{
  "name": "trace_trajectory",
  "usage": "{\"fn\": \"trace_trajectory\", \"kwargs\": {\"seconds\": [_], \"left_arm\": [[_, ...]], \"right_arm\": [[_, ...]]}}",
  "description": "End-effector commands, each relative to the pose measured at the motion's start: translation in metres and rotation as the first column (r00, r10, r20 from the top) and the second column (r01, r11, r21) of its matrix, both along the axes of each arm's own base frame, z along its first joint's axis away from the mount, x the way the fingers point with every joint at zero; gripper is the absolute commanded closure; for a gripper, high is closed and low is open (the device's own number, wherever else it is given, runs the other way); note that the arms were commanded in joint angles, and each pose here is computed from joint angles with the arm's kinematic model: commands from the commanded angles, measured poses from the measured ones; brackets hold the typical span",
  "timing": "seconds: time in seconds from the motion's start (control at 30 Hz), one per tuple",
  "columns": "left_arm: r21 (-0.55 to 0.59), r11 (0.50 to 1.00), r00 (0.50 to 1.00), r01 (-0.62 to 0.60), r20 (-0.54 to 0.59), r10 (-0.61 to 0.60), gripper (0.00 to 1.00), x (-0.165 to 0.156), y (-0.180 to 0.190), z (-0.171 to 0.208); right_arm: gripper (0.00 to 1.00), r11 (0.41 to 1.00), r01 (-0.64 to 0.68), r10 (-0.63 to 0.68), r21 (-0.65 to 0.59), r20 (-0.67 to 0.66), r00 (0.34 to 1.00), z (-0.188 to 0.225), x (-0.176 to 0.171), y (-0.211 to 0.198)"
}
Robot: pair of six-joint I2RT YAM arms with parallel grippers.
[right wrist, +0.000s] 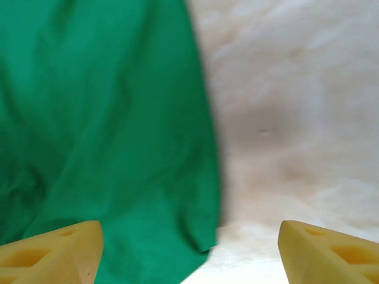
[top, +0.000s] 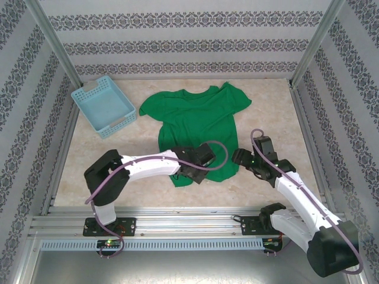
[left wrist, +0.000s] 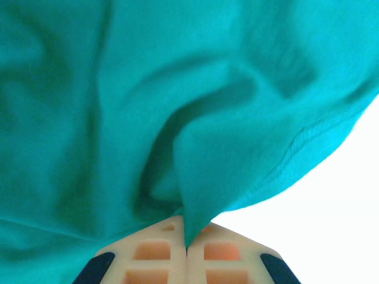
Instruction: Fold the inside-out t-shirt
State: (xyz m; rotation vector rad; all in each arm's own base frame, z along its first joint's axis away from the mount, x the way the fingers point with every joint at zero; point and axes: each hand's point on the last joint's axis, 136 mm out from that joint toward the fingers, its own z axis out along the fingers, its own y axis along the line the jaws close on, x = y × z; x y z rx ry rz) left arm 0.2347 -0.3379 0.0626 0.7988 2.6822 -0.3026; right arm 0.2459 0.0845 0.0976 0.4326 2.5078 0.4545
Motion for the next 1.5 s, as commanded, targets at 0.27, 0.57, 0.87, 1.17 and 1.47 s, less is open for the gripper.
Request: {"fn": "trace_trajectory", "kwargs": {"seconds": [0.27, 0.57, 0.87, 1.17, 1.47], "left_arm": [[-0.368, 0.921, 0.988, -0.129, 0.033, 0.151, 1.0, 0.064, -0.003, 0.085], [-0.431, 0.897, 0.986, -0.097, 0.079, 0.145, 1.0, 0.077, -0.001, 0.126], [-0.445, 0.893, 0.985, -0.072, 0.111, 0.135, 1.0, 0.075, 0.006, 0.151], [-0.432, 0.901, 0.981, -0.037, 0.158, 0.116, 1.0, 0.071, 0.015, 0.168], [-0.324, 0.946, 0.96, -0.016, 0.261, 0.105, 1.0, 0.071, 0.042, 0.175]], "right_arm": [[0.26, 0.906, -0.382, 0.286, 0.183, 0.402, 0.87, 0.021, -0.019, 0.117], [0.28, 0.832, -0.554, 0.467, 0.005, 0.533, 0.706, 0.015, -0.024, 0.173], [0.29, 0.776, -0.611, 0.594, -0.157, 0.504, 0.626, -0.013, -0.008, 0.199], [0.28, 0.709, -0.629, 0.702, -0.32, 0.414, 0.58, -0.023, 0.008, 0.204], [0.26, 0.724, -0.576, 0.686, -0.379, 0.315, 0.655, -0.033, 0.026, 0.166]]}}
